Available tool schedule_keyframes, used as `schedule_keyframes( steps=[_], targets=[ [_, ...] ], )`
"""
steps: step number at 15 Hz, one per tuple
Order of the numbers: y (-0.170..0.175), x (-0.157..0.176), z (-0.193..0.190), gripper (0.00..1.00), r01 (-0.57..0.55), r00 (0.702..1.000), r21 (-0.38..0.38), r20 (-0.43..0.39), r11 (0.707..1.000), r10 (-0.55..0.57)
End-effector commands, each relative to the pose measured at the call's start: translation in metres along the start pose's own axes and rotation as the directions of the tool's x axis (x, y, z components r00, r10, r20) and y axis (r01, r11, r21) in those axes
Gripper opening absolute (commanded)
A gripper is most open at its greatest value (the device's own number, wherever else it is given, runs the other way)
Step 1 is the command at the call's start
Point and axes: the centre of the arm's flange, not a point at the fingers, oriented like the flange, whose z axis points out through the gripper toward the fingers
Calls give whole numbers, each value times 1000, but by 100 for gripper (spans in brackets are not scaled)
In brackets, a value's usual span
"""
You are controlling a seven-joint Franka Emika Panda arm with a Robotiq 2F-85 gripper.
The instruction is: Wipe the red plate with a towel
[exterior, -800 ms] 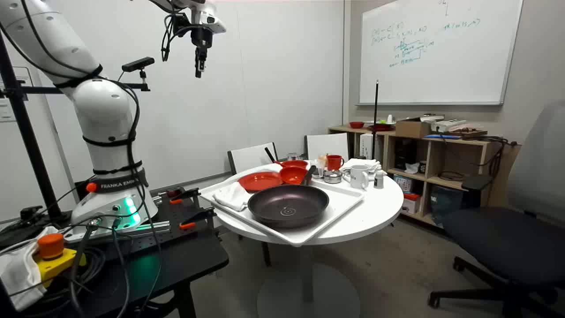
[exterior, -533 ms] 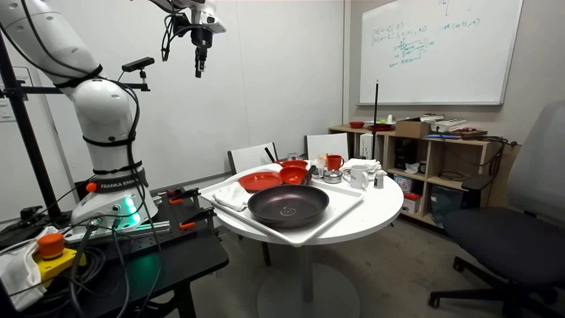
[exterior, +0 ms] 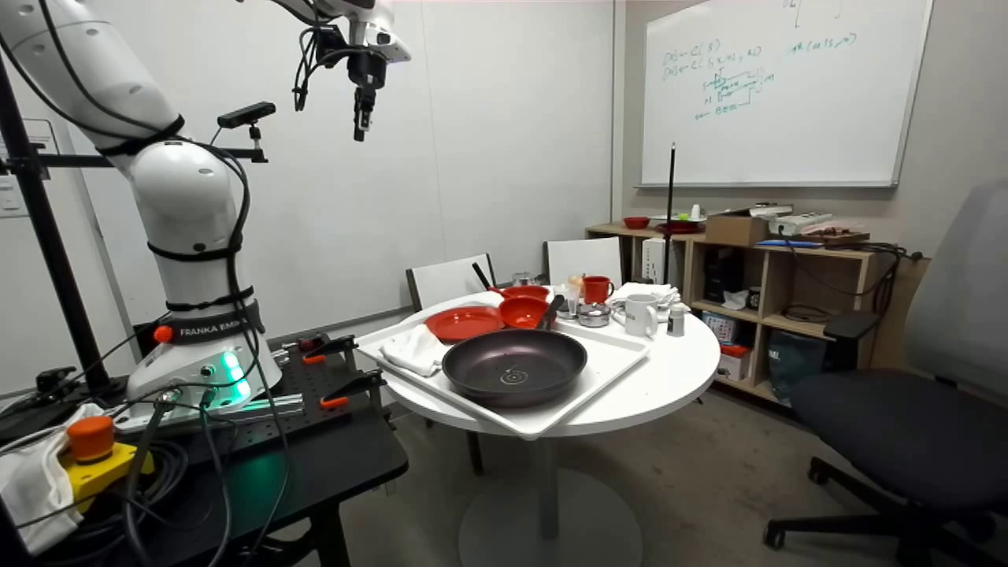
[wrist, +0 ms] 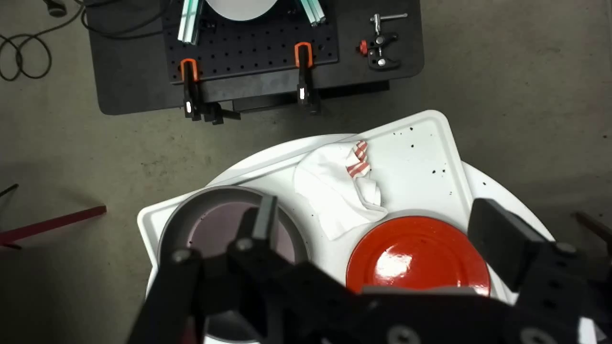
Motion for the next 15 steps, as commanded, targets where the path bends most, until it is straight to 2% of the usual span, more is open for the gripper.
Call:
schedule_keyframes(
  steps=[1, 8, 11, 15],
  targets=[
    [22, 37, 20, 100, 23, 998, 26, 61, 999, -25],
    [63, 97, 79, 100, 157, 969, 101, 178, 982, -173],
    [67, 110, 108, 100, 243, 944, 128, 199, 962, -265],
    [65, 121, 157, 100, 361, 910, 106, 178, 926, -375]
  ],
)
